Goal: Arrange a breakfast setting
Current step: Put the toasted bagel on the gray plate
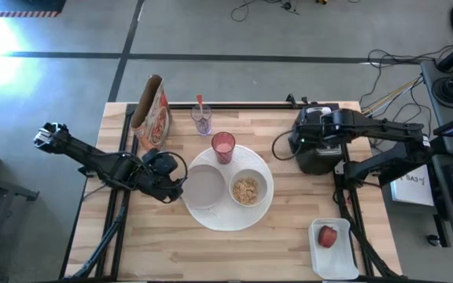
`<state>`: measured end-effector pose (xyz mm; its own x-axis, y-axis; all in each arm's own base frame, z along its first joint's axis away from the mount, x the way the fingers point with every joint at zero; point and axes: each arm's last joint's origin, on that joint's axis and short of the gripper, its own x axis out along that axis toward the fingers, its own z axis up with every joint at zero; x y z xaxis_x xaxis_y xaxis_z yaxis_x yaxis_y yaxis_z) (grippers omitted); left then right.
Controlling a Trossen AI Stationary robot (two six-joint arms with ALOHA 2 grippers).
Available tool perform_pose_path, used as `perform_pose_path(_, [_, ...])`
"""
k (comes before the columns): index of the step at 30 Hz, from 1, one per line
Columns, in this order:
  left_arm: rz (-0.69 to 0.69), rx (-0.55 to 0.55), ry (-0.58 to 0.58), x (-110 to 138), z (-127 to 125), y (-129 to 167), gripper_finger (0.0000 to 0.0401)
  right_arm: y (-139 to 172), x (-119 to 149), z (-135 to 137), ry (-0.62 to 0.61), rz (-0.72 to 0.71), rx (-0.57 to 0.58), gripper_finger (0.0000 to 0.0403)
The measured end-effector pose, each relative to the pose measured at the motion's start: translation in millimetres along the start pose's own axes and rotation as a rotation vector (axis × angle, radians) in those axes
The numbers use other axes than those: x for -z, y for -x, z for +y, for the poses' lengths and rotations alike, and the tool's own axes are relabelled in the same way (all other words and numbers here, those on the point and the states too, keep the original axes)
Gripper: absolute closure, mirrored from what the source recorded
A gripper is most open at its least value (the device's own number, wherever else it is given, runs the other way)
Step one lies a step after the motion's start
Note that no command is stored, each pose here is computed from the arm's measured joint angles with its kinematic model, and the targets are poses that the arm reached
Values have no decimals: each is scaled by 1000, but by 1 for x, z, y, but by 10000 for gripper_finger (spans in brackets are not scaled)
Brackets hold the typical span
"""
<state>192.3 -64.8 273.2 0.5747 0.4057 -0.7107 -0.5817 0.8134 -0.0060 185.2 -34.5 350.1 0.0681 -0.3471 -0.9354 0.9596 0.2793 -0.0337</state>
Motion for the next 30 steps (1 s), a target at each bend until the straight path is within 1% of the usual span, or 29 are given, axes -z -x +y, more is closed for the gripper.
perform_pose_path(8, [10, -13, -8, 4, 1, -3, 88, -12, -24, -17, -22, 17, 66, 227])
perform_pose_path(14, [11, -14, -6, 4, 2, -3, 88, -18, -36, -27, -46, 75, 64, 227])
perform_pose_path(20, [14, -17, -9, 5, 2, -3, 88, -27, -40, -33, -49, 114, 79, 227])
perform_pose_path(26, [17, -21, -12, 5, 2, -4, 88, -39, -36, -35, -41, 149, 120, 227])
perform_pose_path(30, [17, -21, -12, 5, 2, -4, 87, -42, -35, -35, -33, 159, 127, 227])
